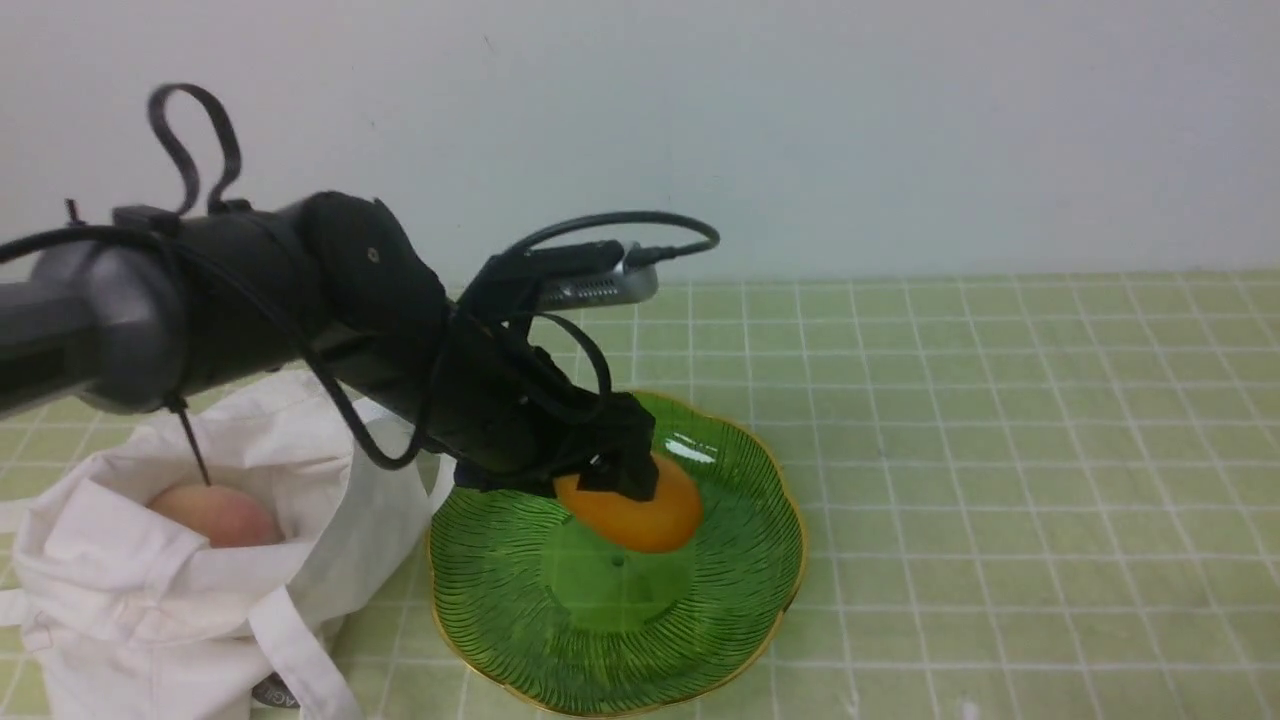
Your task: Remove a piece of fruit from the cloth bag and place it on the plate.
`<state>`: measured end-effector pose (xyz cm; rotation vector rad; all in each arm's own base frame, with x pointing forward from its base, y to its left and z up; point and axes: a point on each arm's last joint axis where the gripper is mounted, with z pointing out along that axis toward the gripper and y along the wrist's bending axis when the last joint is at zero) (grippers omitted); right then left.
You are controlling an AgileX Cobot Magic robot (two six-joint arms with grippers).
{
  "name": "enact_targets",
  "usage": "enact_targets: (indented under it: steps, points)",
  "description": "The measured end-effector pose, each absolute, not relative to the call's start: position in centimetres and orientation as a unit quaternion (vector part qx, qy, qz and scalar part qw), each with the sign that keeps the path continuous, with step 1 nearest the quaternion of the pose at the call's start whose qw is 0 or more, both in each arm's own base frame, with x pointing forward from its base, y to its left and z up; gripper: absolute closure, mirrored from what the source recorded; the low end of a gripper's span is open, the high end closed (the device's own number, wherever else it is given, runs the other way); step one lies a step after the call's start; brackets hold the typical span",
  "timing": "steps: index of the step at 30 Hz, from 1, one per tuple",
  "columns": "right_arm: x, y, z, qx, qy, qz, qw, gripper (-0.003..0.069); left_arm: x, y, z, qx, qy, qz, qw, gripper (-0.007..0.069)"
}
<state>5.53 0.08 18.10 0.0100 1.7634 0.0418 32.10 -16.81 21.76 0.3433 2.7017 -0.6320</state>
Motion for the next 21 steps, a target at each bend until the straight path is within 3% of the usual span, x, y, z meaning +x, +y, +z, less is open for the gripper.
enact_targets:
  steps: [5, 10, 13, 16, 18, 19, 21]
  points:
    - [5.5, 0.1, 18.1, 0.004, 0.772, 0.018, 0.636, 0.0673, 32.6, -16.9, 21.3, 0.115, 0.951, -0.221, 0.181, -0.0052]
    - [5.5, 0.1, 18.1, 0.004, 0.772, 0.018, 0.636, 0.0673, 32.9, -17.0, 22.3, 0.126, 0.948, -0.220, 0.192, -0.0057]
    - [5.5, 0.1, 18.1, 0.004, 0.772, 0.018, 0.636, 0.0673, 33.0, -17.1, 24.3, 0.143, 0.943, -0.224, 0.202, -0.0055]
    - [5.5, 0.1, 18.1, 0.004, 0.772, 0.018, 0.636, 0.0673, 33.1, -17.2, 26.9, 0.159, 0.936, -0.231, 0.214, -0.0017]
    - [5.5, 0.1, 18.1, 0.004, 0.772, 0.018, 0.636, 0.0673, 32.7, -16.8, 30.8, 0.182, 0.927, -0.236, 0.226, 0.0091]
    - [5.5, 0.1, 18.1, 0.004, 0.772, 0.018, 0.636, 0.0673, 32.6, -16.7, 31.3, 0.186, 0.927, -0.234, 0.227, 0.0111]
    - [5.5, 0.1, 18.1, 0.004, 0.772, 0.018, 0.636, 0.0673, 31.9, -16.0, 33.9, 0.208, 0.923, -0.222, 0.235, 0.0223]
